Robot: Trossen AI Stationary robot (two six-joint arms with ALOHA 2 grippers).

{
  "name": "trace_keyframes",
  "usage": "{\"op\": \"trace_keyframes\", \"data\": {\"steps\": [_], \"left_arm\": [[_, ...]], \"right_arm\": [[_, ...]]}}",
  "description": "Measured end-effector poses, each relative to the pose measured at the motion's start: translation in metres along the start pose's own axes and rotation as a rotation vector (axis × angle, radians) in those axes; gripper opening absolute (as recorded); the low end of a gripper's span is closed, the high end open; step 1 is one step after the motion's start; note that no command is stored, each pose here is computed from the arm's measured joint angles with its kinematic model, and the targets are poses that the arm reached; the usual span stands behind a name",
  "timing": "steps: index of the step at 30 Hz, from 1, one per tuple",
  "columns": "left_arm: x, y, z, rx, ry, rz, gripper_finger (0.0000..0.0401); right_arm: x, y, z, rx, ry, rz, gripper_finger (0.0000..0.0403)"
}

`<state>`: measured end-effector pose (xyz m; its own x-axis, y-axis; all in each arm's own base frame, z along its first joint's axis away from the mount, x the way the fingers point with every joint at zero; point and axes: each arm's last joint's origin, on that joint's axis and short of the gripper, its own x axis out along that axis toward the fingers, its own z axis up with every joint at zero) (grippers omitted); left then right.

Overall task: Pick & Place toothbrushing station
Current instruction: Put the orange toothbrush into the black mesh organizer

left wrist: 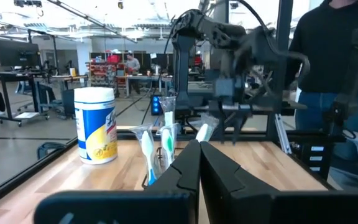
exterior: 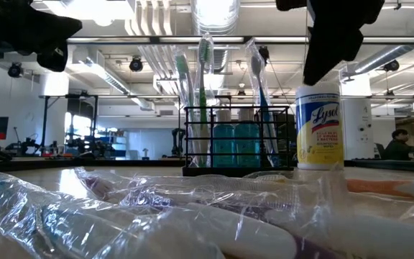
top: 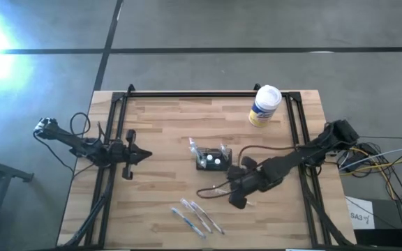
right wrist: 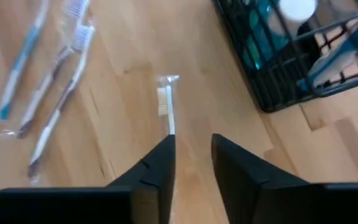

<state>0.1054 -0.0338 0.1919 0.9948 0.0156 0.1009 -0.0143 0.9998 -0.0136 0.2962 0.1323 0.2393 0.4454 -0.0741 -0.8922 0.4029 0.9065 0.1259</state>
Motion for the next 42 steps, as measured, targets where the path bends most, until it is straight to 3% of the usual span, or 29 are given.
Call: {"op": "trace_keyframes", "data": {"steps": [8, 15, 22, 42], "left_arm": [[0.0, 0.0, 0.0, -0.033, -0.003, 0.002, 0.001], [0.0, 0.0, 0.004, -0.053, -0.031, 0.003, 0.001], [0.0, 0.0, 0.007, -0.082, -0.039, 0.002, 0.001], [0.0, 0.0, 0.006, -0.14, -0.035, 0.0, 0.001]], "right_arm": [[0.031, 0.022, 0.005, -0.02, 0.108, -0.05, 0.0167], [0.048, 0.029, -0.004, 0.026, 0.224, -0.058, 0.0197], [0.055, 0.028, -0.01, 0.04, 0.245, -0.088, 0.0203], [0.104, 0.033, -0.033, -0.107, 0.363, -0.164, 0.02]]}}
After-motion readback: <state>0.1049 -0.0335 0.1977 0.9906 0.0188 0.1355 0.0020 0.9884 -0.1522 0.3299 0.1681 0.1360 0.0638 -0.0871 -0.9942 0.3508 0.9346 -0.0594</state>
